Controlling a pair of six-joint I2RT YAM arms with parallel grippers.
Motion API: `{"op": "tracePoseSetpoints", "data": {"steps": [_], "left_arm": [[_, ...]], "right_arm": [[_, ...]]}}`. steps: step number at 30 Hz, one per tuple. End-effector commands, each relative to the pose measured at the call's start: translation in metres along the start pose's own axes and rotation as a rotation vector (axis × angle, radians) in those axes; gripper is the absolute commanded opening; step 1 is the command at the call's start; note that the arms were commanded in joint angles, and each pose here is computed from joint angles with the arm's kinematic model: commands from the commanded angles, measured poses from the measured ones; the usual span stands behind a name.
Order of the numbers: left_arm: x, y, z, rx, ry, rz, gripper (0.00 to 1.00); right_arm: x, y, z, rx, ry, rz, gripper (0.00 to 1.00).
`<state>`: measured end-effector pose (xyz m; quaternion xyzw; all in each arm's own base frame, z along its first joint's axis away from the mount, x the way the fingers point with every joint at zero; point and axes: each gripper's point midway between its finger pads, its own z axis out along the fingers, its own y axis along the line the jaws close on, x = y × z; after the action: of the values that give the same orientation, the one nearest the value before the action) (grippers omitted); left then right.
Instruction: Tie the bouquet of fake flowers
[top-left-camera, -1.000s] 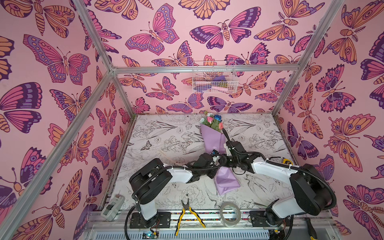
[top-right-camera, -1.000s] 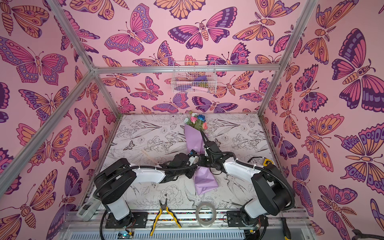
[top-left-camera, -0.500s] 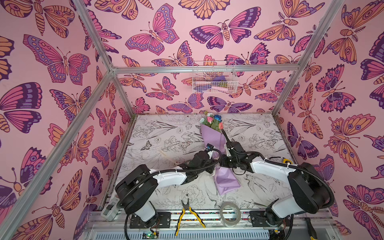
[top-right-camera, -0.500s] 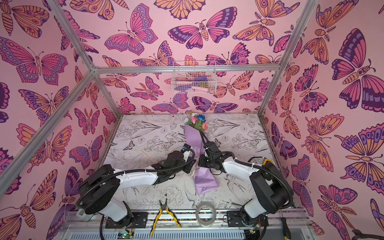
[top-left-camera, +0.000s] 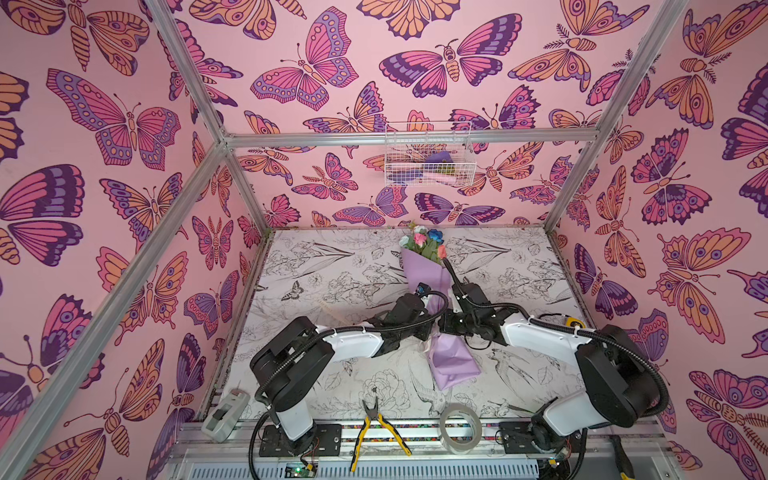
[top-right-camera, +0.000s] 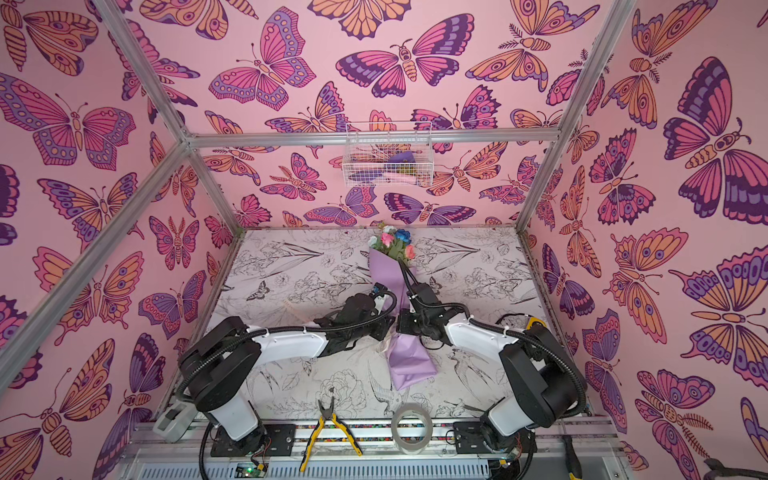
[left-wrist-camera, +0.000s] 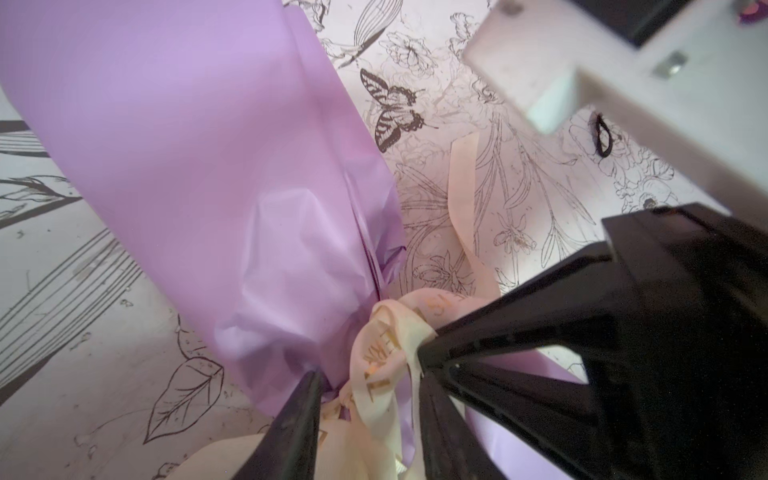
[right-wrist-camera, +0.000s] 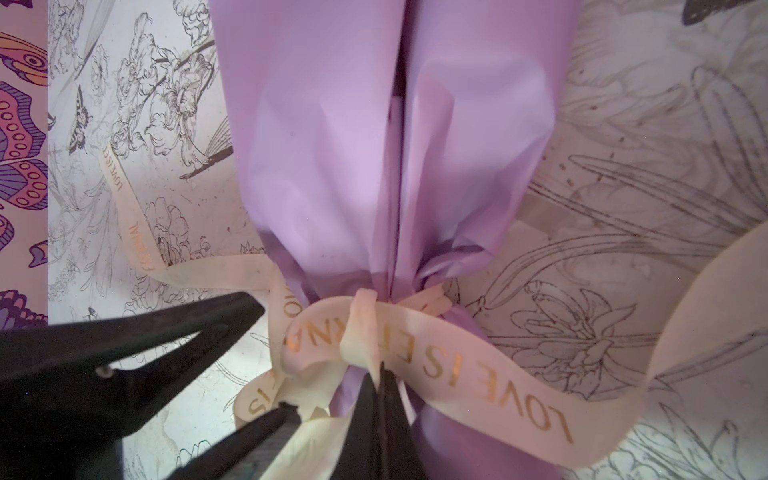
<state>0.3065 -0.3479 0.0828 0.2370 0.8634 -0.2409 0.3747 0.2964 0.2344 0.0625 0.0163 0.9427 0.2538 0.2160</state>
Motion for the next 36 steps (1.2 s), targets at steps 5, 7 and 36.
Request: {"op": "tracePoseSetpoints", "data": {"steps": [5,7,36], "left_arm": [[0.006,0.002,0.012,0.024,0.048,-0.011,0.32],[0.002,0.003,0.014,0.031,0.044,-0.024,0.25],[-0.040,-0.002,0.006,0.228,0.055,-0.150,0.00]], "right_arm": [[-0.005,0.009,-0.002,-0.035,-0.017,-0.008,0.00],[-0.005,0.009,-0.002,-0.034,-0.016,-0.009,0.00],[-0.031,0.021,-0.051,-0.019,-0.158,-0.188,0.24]]}}
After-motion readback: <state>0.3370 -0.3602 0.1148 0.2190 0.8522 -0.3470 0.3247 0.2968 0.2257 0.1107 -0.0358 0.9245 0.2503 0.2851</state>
